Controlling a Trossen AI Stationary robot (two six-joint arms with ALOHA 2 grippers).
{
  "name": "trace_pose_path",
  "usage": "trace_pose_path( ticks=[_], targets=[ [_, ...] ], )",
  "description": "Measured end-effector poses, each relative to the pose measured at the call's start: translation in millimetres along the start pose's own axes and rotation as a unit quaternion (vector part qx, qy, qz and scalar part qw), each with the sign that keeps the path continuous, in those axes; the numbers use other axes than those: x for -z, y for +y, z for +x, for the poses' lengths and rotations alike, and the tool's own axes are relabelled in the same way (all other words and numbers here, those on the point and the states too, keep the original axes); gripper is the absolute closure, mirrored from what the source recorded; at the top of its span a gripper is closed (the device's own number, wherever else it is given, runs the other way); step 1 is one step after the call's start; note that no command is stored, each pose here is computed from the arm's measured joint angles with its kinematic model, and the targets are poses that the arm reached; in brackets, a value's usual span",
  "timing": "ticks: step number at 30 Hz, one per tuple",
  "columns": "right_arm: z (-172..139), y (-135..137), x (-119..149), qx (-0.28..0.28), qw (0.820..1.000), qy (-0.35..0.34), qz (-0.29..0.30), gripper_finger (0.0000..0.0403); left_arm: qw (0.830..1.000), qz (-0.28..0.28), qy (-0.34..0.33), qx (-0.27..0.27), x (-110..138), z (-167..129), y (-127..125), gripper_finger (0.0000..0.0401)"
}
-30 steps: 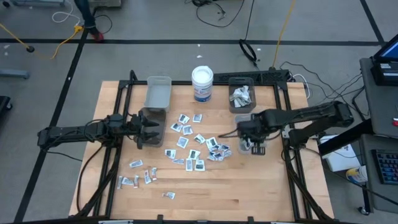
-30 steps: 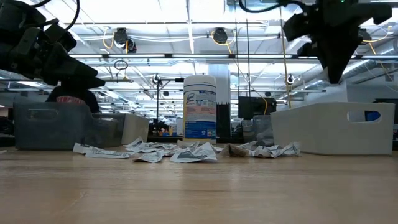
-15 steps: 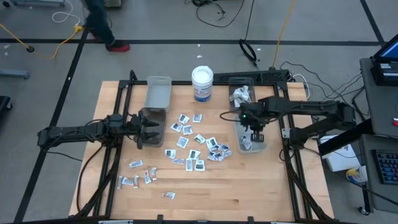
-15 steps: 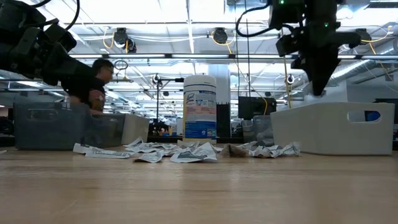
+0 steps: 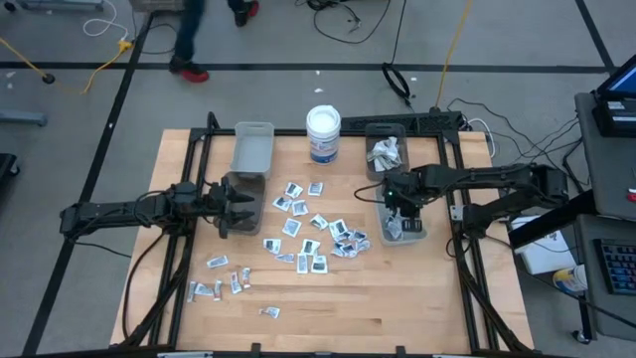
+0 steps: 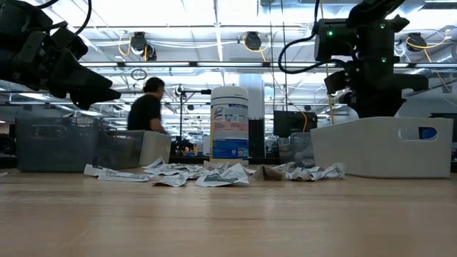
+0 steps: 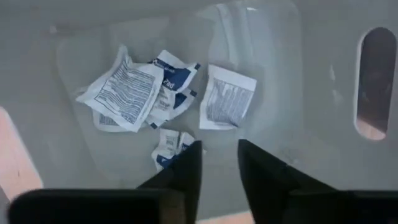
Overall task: Pick & Place First Aid Supplies
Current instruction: Put the blue alcohol pad into the right gray bin
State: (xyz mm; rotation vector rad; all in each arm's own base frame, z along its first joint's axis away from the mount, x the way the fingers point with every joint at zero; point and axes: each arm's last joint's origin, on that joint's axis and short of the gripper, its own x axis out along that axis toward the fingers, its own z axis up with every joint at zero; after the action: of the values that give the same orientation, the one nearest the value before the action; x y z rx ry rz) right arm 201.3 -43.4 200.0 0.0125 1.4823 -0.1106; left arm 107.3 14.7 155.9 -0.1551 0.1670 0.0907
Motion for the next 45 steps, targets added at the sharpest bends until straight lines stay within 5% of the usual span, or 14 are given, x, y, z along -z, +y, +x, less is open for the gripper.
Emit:
trace_pose_path(
  ticks=[11, 19, 45],
  targets=[
    [0, 0, 2, -0.001, 1.000, 0.010, 0.000, 0.0212, 1.000, 0.000, 0.000, 0.000, 0, 0, 0, 0.0171],
    [-17, 0, -3, -0.002, 1.000, 0.019, -0.003, 0.0214, 1.000, 0.000, 0.000, 0.000, 0, 0, 0, 0.0171],
    [-58, 68, -114, -0.014, 0.999, 0.001, -0.038, 0.0217, 1.000, 0.000, 0.000, 0.000, 0, 0, 0, 0.0171]
  ],
)
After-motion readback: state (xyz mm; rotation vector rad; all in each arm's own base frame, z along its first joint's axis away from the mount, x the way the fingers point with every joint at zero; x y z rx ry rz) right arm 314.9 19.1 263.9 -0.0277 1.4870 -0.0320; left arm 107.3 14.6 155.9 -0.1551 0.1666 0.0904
